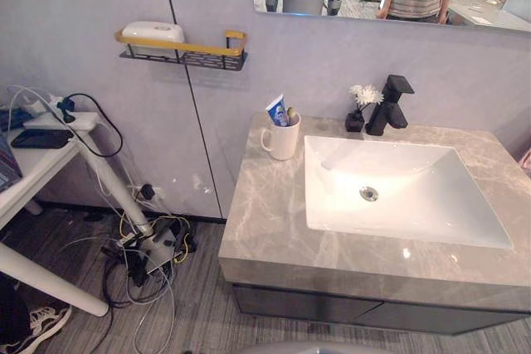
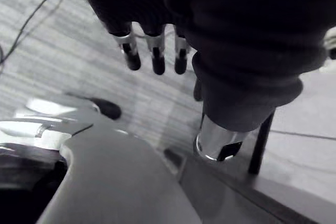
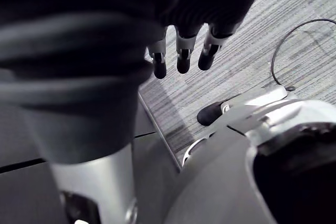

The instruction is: Organize washtable

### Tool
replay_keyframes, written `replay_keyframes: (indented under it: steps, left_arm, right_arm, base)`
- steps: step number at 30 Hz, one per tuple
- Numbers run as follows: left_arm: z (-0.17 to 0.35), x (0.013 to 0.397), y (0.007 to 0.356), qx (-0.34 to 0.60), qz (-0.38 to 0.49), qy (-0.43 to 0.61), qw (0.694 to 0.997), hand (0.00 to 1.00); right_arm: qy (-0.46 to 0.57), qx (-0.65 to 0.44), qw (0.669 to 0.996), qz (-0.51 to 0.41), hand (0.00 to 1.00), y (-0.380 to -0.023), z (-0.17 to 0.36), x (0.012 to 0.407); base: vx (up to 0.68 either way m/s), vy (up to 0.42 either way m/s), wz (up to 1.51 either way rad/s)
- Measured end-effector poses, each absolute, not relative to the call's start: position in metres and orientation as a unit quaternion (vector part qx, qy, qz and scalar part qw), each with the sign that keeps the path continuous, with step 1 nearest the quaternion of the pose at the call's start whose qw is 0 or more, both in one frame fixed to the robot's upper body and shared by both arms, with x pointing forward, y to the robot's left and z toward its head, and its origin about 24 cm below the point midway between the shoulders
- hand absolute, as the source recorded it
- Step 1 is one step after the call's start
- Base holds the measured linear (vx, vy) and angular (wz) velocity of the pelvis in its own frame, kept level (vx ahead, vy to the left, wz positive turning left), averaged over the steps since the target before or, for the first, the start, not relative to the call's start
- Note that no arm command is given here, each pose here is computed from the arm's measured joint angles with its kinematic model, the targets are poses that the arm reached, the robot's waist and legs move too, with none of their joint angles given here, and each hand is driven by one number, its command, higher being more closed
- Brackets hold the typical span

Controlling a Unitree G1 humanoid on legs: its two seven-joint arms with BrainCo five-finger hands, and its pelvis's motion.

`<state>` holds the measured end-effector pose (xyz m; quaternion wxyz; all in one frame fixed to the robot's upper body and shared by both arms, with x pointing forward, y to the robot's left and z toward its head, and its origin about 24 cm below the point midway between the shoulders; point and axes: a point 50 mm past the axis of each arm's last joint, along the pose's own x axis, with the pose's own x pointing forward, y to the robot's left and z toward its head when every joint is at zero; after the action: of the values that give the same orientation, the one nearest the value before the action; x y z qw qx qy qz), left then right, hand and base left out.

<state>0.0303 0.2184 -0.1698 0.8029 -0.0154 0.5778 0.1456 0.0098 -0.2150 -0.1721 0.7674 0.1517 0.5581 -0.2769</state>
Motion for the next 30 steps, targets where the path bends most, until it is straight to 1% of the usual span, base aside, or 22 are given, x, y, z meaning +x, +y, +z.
replay_keyframes:
  steps: [3, 6, 10, 13, 14, 18, 21, 24, 26, 30]
  left_arm:
    - [-0.17, 0.034, 0.217, -0.005, 0.134, 0.578, 0.805, 0.0]
    - [-0.169, 0.041, 0.218, 0.006, 0.123, 0.574, 0.81, 0.0]
    - [-0.169, 0.041, 0.218, 0.007, 0.131, 0.573, 0.809, 0.0]
    - [-0.169, 0.046, 0.215, 0.004, 0.138, 0.567, 0.812, 0.0]
    - [-0.169, 0.052, 0.213, 0.003, 0.139, 0.56, 0.817, 0.0]
    - [-0.169, 0.054, 0.211, -0.003, 0.148, 0.557, 0.817, 0.0]
    - [-0.17, 0.05, 0.207, -0.034, 0.172, 0.559, 0.81, 0.0]
    - [-0.17, 0.048, 0.211, -0.028, 0.172, 0.559, 0.81, 0.0]
    - [-0.167, 0.057, 0.217, -0.002, 0.152, 0.553, 0.819, 0.0]
    - [-0.163, 0.074, 0.219, 0.039, 0.115, 0.535, 0.836, 0.0]
  right_arm:
    - [0.557, 0.151, 0.769, -0.275, 0.0, -0.215, -0.172, 0.012]
    - [0.556, 0.135, 0.78, -0.254, 0.0, -0.215, -0.172, 0.02]
    - [0.561, 0.103, 0.79, -0.225, 0.0, -0.216, -0.171, 0.025]
    - [0.551, 0.083, 0.804, -0.209, 0.0, -0.222, -0.169, 0.039]
    - [0.545, 0.077, 0.809, -0.209, 0.0, -0.225, -0.168, 0.045]
    - [0.541, 0.063, 0.813, -0.207, 0.0, -0.23, -0.166, 0.048]
    - [0.536, 0.065, 0.815, -0.212, 0.0, -0.231, -0.166, 0.049]
    - [0.539, 0.07, 0.811, -0.215, 0.0, -0.23, -0.166, 0.046]
    - [0.541, 0.094, 0.802, -0.234, 0.0, -0.225, -0.168, 0.042]
    - [0.531, 0.125, 0.795, -0.265, 0.0, -0.225, -0.168, 0.041]
  base:
    - [-0.01, -0.003, 0.09]
    - [-0.03, -0.036, 0.53]
    - [-0.04, -0.058, 0.69]
    - [-0.08, -0.055, 0.48]
    - [-0.12, -0.025, 0.2]
    - [-0.14, -0.012, -0.27]
    - [-0.14, 0.049, -0.52]
    - [-0.09, 0.068, -0.39]
    - [-0.1, 0.075, -0.5]
    - [-0.07, 0.173, -0.63]
